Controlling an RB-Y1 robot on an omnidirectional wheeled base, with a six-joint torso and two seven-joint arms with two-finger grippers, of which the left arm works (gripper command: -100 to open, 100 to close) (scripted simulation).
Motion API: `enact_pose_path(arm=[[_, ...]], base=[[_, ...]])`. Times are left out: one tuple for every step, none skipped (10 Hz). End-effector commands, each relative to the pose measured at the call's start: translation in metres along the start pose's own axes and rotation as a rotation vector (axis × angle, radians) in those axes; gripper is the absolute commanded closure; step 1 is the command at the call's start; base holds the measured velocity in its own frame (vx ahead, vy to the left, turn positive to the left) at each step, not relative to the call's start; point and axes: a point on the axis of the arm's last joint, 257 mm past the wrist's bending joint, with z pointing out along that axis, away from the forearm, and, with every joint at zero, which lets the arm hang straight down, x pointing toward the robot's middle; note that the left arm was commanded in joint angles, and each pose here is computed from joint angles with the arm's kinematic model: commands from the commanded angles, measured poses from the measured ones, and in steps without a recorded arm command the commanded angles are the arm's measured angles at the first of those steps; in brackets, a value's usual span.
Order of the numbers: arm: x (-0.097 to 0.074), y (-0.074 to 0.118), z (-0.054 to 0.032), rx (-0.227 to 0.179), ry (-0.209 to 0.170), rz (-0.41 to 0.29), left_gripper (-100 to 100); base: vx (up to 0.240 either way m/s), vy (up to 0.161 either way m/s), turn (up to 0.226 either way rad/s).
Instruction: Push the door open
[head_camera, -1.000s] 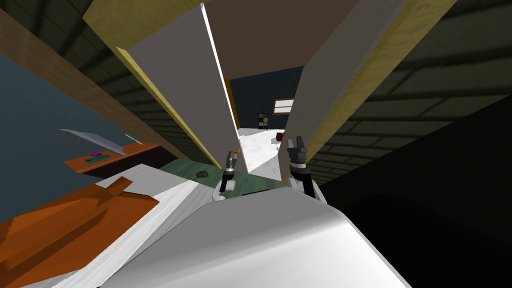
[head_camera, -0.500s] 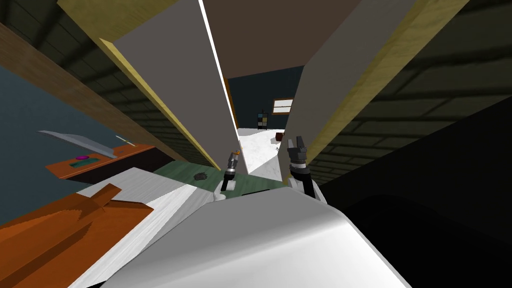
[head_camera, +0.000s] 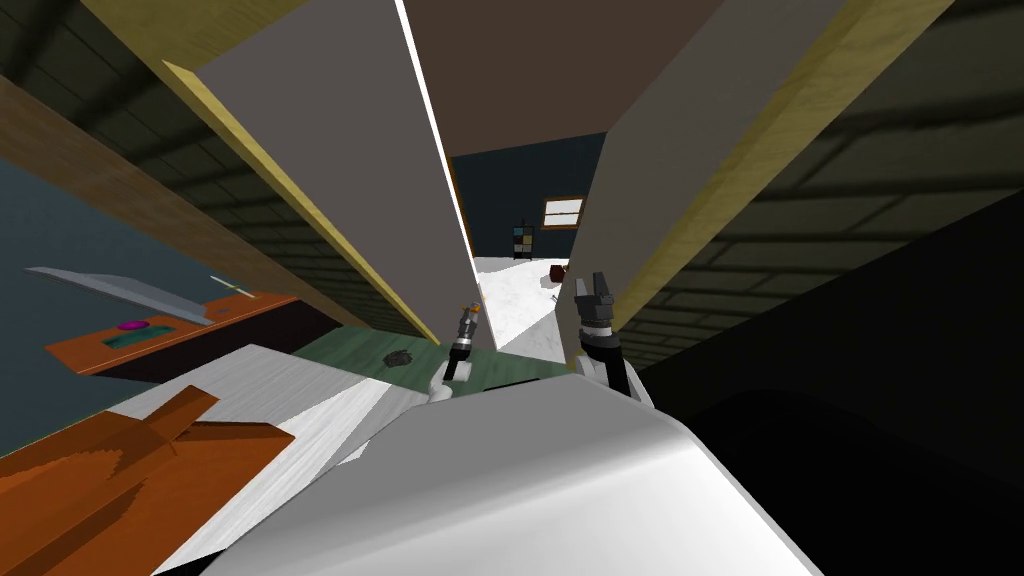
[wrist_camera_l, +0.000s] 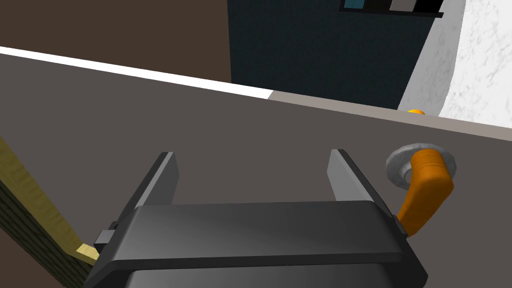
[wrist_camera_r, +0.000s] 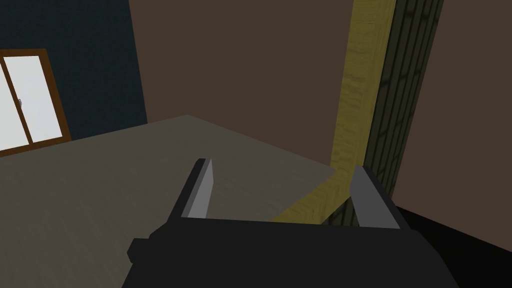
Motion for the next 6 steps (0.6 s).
enact_pose_path(arm=[[-0.002, 0.013, -0.0038, -0.029, 0.003, 0.001, -100], [-0.003, 0.022, -0.0054, -0.049, 0.006, 0.002, -100], [-0.004, 0.030, -0.0068, -0.066, 0.009, 0.004, -100], [-0.004, 0.032, -0.0081, -0.071, 0.008, 0.004, -100], [-0.006, 0.041, -0.0109, -0.092, 0.010, 0.005, -100], [-0.007, 0.048, -0.0128, -0.109, 0.012, 0.007, -100]], base=[[0.042, 0.052, -0.032], [0.067, 0.061, -0.069], [0.074, 0.064, -0.073], [0.045, 0.050, -0.021], [0.037, 0.048, -0.032], [0.046, 0.063, -0.051]])
